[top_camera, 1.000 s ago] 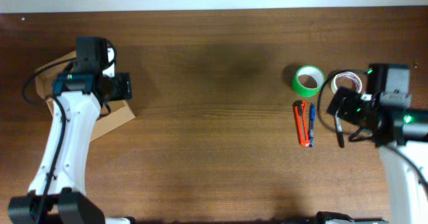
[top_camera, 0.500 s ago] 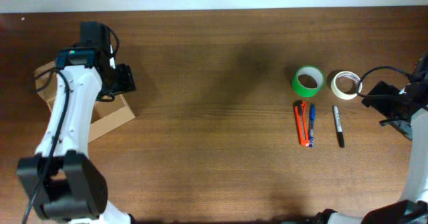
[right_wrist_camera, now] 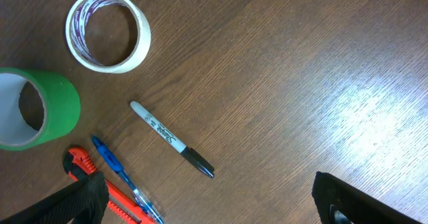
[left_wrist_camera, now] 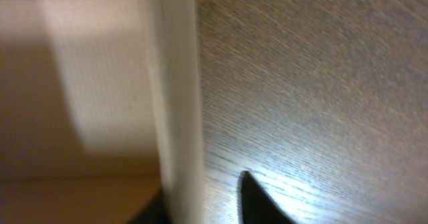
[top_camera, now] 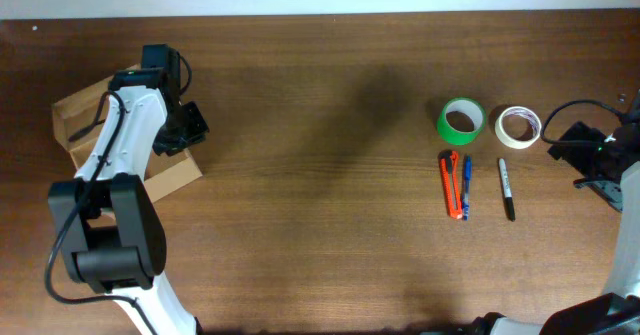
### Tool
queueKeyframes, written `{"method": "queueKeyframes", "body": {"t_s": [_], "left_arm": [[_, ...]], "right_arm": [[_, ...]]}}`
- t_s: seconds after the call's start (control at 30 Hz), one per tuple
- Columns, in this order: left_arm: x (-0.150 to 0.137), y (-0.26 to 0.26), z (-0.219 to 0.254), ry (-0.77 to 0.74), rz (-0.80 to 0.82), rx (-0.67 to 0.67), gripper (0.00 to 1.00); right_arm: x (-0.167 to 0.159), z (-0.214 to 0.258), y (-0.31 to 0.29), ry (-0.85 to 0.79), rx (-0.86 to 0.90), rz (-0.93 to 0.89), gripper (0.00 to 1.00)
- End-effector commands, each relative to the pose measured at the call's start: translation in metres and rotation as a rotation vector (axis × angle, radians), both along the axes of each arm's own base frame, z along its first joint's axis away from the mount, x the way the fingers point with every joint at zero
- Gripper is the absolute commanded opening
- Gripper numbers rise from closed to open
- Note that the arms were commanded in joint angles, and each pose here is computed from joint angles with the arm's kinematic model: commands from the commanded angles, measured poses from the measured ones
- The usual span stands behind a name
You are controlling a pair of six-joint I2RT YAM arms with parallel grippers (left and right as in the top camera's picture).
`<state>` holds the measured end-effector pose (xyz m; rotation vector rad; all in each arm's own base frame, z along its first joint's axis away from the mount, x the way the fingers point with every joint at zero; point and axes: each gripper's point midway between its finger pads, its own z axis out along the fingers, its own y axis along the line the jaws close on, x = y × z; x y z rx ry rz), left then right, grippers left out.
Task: Pack container
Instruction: 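Push the cardboard box with the left gripper toward the table center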
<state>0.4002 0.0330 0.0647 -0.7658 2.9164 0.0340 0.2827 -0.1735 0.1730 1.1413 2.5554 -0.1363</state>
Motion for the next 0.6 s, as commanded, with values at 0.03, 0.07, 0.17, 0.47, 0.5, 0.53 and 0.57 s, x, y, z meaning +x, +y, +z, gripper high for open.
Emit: {"method": "queueKeyframes", "body": {"t_s": [0.03, 0.07, 0.17, 0.47, 0.5, 0.53, 0.57], "left_arm": [[0.006, 0.0, -0.002, -0.012, 0.037, -0.032, 0.02], [0.007, 0.0, 0.0, -0.017, 0.036, -0.031, 0.02], [0.012, -0.003, 0.011, -0.028, 0.028, -0.031, 0.02], [0.047, -0.044, 0.112, -0.179, -0.151, 0.083, 0.02], [0.05, -0.056, 0.124, -0.207, -0.176, 0.08, 0.02], [0.052, -0.066, 0.132, -0.227, -0.196, 0.076, 0.01], [0.053, -0.076, 0.139, -0.242, -0.217, 0.071, 0.02]], "right_arm": [[0.004, 0.008, -0.003, -0.027, -0.007, -0.008, 0.99], [0.004, 0.008, -0.004, -0.028, -0.008, -0.008, 0.99], [0.005, 0.009, -0.005, -0.03, -0.016, -0.01, 0.99], [-0.002, 0.021, -0.034, -0.044, -0.09, -0.092, 0.99], [-0.004, 0.026, -0.04, -0.054, -0.096, -0.109, 0.99], [-0.005, 0.031, -0.046, -0.063, -0.103, -0.125, 0.99], [-0.006, 0.036, -0.051, -0.075, -0.108, -0.14, 0.99]]}}
